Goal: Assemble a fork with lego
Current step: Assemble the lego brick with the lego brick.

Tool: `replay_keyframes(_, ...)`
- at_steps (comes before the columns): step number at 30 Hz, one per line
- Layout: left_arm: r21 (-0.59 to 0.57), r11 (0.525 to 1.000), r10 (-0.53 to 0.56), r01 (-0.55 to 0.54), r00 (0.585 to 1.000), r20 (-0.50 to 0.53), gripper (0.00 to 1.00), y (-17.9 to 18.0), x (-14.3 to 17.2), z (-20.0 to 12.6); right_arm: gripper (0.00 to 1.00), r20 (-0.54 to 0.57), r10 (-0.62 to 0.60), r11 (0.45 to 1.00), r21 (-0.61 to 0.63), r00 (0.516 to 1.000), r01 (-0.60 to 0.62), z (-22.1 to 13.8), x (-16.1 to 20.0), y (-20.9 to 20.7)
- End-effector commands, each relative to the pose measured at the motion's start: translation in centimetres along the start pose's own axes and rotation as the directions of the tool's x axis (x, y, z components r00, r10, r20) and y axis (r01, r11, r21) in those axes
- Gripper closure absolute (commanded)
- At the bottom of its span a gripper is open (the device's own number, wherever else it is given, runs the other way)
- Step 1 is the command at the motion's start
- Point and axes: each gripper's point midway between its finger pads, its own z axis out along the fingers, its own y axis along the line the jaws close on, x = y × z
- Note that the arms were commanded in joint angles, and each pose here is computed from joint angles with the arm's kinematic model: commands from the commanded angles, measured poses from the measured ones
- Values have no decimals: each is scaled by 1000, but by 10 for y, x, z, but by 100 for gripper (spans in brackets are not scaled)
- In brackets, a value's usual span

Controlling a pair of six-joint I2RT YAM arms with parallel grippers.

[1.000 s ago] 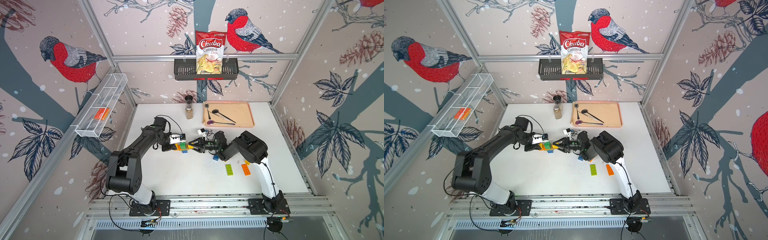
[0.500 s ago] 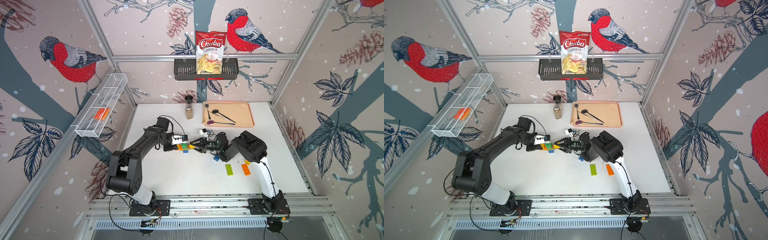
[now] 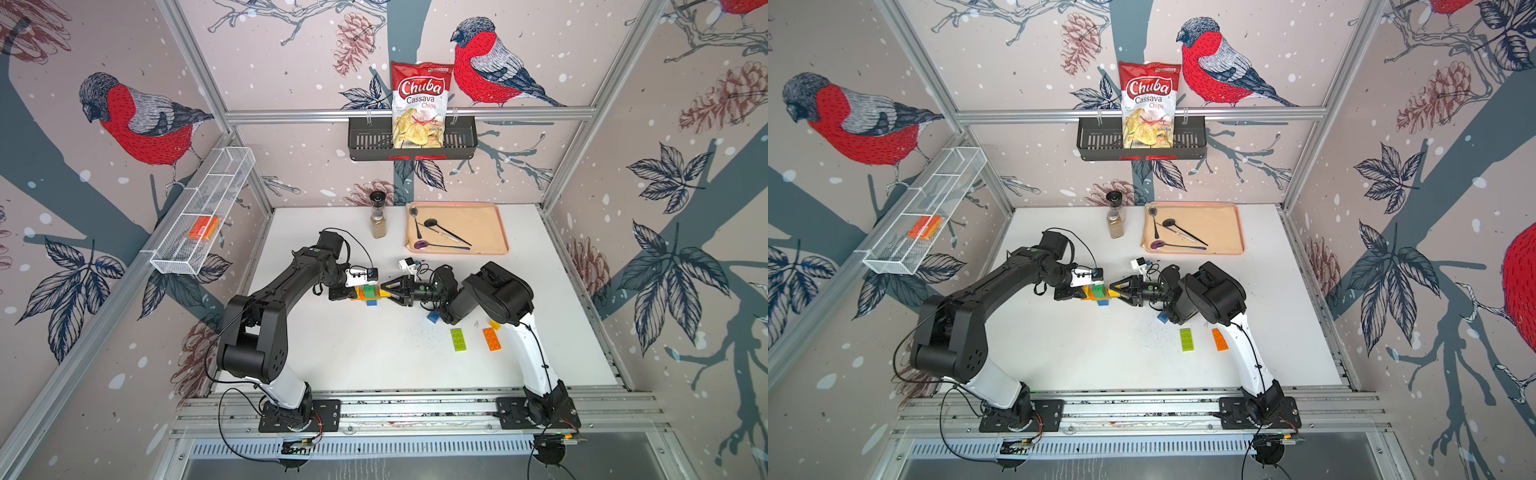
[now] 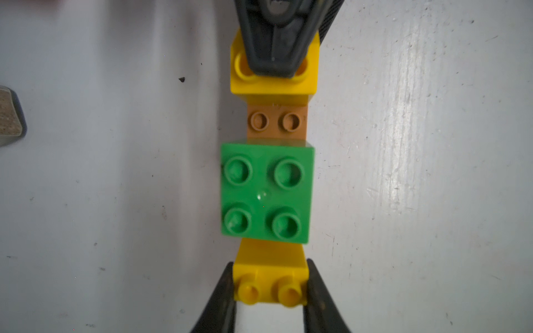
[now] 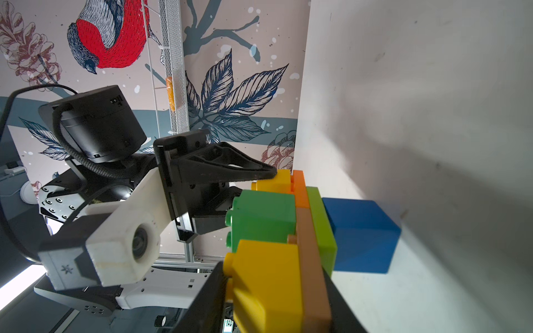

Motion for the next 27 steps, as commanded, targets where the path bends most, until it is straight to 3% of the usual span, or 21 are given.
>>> replay_keyframes(1, 38, 999, -27, 30, 997, -66, 82, -9, 10, 2, 55, -29, 82, 995, 64, 996, -80, -2, 8, -21)
replay_keyframes(17, -10, 999, -33, 32, 998, -49, 70, 1, 2, -5, 47, -21, 70, 995, 71, 997, -68, -3, 4, -17)
replay_keyframes(27, -13, 999, -52, 51, 998, -19, 63, 5, -5, -8, 41, -9, 19, 999, 34, 1000, -18, -4, -5, 8)
